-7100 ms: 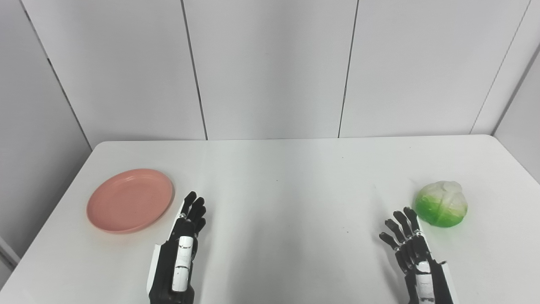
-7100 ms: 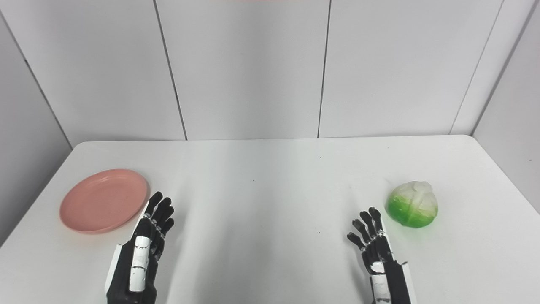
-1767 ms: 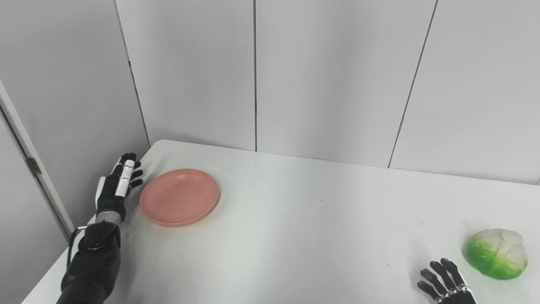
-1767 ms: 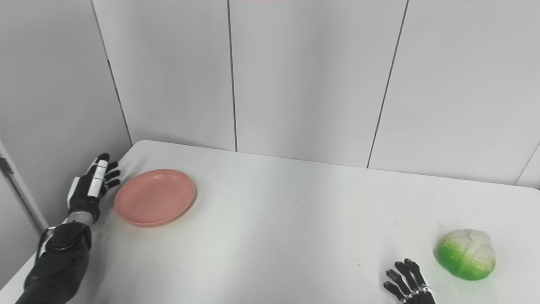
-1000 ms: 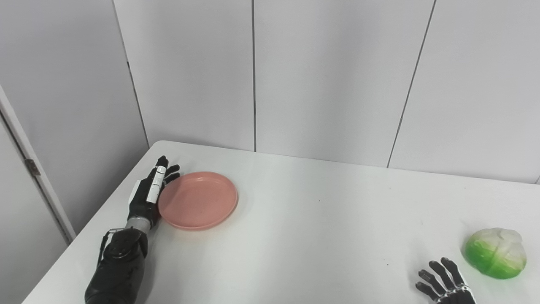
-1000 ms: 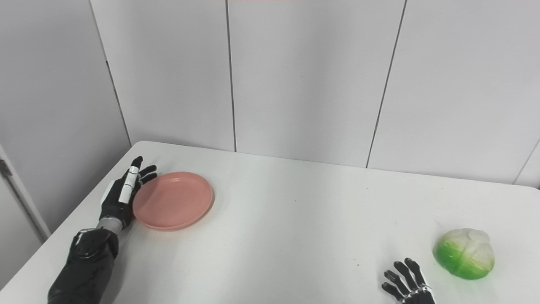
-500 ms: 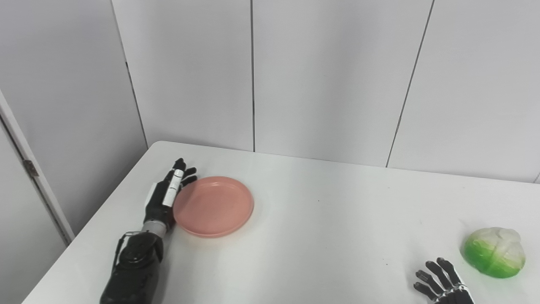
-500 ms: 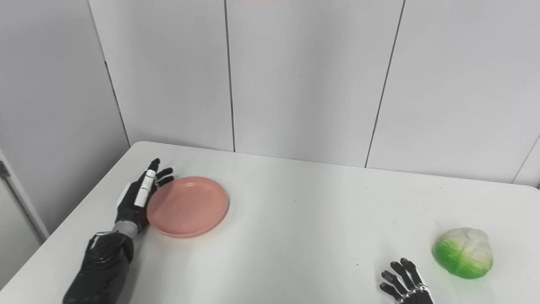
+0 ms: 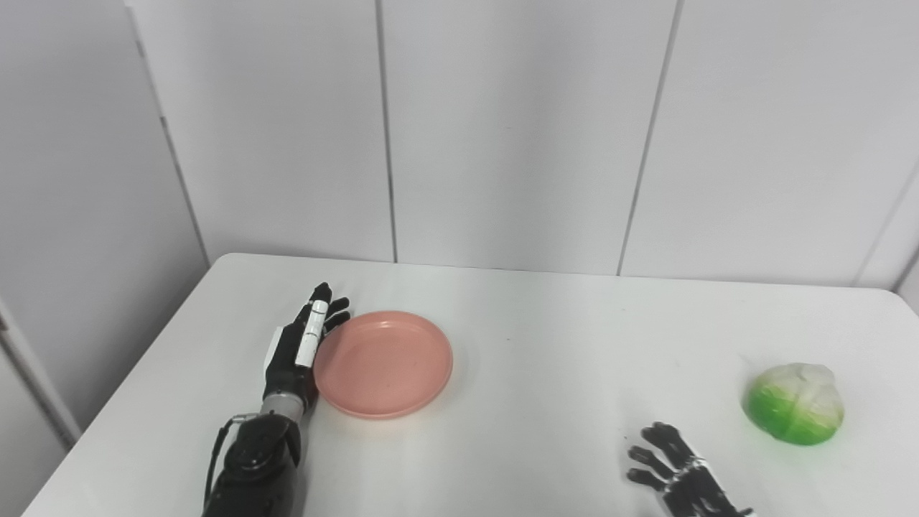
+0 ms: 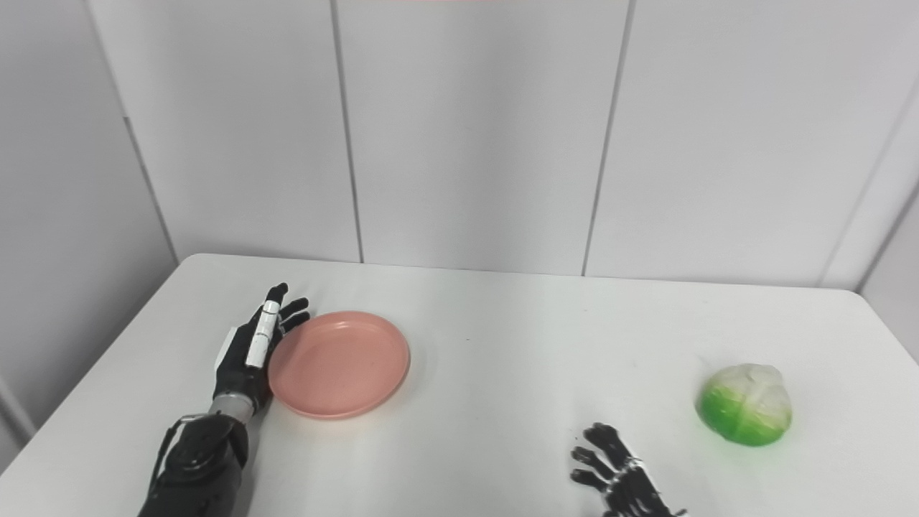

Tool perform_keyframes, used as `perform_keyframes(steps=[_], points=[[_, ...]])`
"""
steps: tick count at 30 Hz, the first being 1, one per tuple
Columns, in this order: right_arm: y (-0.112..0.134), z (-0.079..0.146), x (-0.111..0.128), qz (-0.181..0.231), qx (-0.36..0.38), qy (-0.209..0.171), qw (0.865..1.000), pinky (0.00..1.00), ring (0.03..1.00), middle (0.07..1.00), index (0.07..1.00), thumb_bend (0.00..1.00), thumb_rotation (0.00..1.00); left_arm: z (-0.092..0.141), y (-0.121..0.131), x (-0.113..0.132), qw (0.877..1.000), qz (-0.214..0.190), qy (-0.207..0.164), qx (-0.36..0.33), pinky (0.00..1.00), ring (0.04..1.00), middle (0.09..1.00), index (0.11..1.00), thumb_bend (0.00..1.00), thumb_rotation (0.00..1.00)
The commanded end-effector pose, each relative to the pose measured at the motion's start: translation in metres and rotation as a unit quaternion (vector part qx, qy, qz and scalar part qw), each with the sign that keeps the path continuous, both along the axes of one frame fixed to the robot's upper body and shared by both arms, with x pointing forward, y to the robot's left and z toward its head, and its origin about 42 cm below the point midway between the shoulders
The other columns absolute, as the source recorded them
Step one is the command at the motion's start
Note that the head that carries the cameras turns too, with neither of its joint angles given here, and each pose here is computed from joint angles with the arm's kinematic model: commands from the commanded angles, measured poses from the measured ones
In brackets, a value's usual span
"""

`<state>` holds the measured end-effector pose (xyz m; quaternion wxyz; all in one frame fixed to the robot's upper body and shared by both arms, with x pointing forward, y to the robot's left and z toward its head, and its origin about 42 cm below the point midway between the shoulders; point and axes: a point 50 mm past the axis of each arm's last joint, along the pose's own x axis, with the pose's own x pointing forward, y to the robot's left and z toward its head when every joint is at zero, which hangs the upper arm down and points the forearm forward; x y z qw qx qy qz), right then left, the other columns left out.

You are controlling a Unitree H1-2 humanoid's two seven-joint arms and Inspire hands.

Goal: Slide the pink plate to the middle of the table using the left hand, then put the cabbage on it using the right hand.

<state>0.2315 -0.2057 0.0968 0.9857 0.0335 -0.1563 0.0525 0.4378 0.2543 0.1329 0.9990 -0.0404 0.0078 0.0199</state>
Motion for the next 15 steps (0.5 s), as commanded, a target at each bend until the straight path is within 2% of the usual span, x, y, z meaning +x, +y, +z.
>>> perform_keyframes(steps=[1,7,12,15], points=[[0.005,-0.006,-0.023,-0.011,0.009,0.016,1.000,0.72,0.783,0.841,0.827,0.80,0.82,0.010,-0.012,0.003,1.000,-0.017,-0.001,0.001,0.80,0.841,0.842,0.905,0.75,0.90],[0.012,-0.007,-0.022,-0.008,0.002,0.016,1.000,0.73,0.785,0.837,0.827,0.77,0.82,0.012,-0.033,-0.004,0.998,-0.054,-0.002,-0.017,0.84,0.851,0.841,0.902,0.76,0.91],[0.021,-0.005,-0.022,-0.011,-0.001,0.012,1.000,0.72,0.778,0.837,0.823,0.75,0.80,0.016,-0.050,-0.009,0.997,-0.076,0.001,-0.032,0.83,0.840,0.829,0.894,0.80,0.86],[0.026,-0.003,-0.022,-0.012,-0.004,0.011,1.000,0.73,0.783,0.841,0.830,0.73,0.80,0.020,-0.059,-0.012,0.996,-0.083,0.000,-0.039,0.84,0.839,0.829,0.891,0.79,0.85]])
